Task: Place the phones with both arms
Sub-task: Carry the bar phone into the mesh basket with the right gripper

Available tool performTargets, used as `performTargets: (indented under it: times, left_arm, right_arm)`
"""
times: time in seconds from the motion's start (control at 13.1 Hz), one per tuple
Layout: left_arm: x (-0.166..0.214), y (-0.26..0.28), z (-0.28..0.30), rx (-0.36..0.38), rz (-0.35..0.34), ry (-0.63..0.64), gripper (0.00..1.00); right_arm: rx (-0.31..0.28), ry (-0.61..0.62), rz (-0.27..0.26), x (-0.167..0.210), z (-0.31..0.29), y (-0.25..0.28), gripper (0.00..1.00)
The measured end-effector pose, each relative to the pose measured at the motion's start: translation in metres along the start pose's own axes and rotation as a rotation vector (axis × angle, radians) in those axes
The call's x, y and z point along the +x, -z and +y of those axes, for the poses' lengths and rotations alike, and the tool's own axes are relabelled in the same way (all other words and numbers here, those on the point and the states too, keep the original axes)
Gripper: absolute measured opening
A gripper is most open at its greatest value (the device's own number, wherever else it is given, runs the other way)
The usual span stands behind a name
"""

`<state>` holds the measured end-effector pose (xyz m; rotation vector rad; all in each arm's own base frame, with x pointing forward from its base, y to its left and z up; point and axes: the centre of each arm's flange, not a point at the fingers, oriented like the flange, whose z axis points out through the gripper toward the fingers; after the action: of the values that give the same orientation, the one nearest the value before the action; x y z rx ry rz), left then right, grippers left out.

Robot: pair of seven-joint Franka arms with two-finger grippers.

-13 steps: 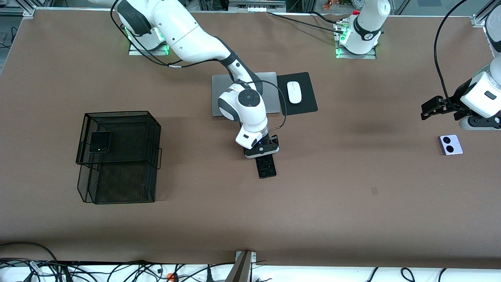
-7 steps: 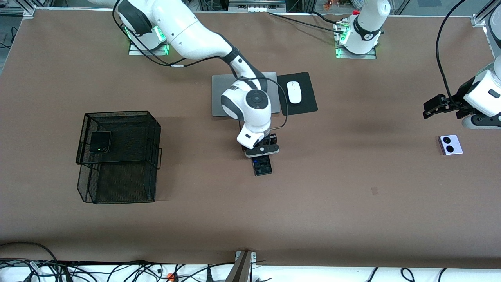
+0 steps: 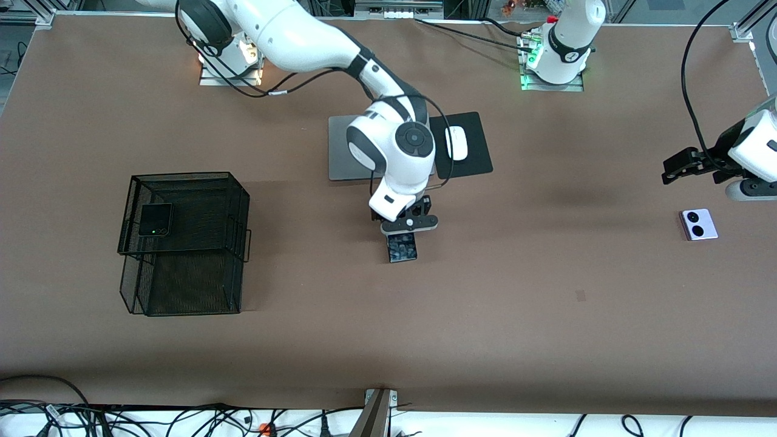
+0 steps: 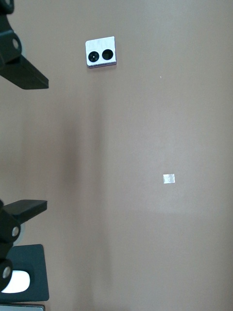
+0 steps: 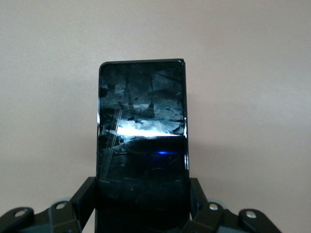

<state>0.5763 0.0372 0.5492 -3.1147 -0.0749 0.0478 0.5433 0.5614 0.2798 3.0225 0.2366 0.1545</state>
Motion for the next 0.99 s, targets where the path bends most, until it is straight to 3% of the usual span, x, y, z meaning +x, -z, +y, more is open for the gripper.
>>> performTargets:
  times: [0.31, 0.54, 0.76, 0.99]
  left_arm:
    - [0.015, 0.000, -0.005, -0.003, 0.002, 0.009, 1.00]
    - [0.017, -0.003, -0.013, -0.003, -0.003, 0.022, 1.00]
    - [0.017, -0.001, -0.013, -0.003, -0.001, 0.023, 1.00]
    - [0.017, -0.001, -0.010, -0.004, -0.001, 0.018, 1.00]
  right_arm:
    - [-0.045, -0.012, -0.038, -0.006, 0.029, 0.092, 0.80]
    - [-0.060, -0.008, -0.044, -0.014, 0.084, 0.114, 0.80]
    - [-0.073, 0.011, -0.026, -0.029, 0.180, 0.106, 0.80]
    - [-0.084, 0.011, -0.076, -0.061, 0.299, 0.100, 0.80]
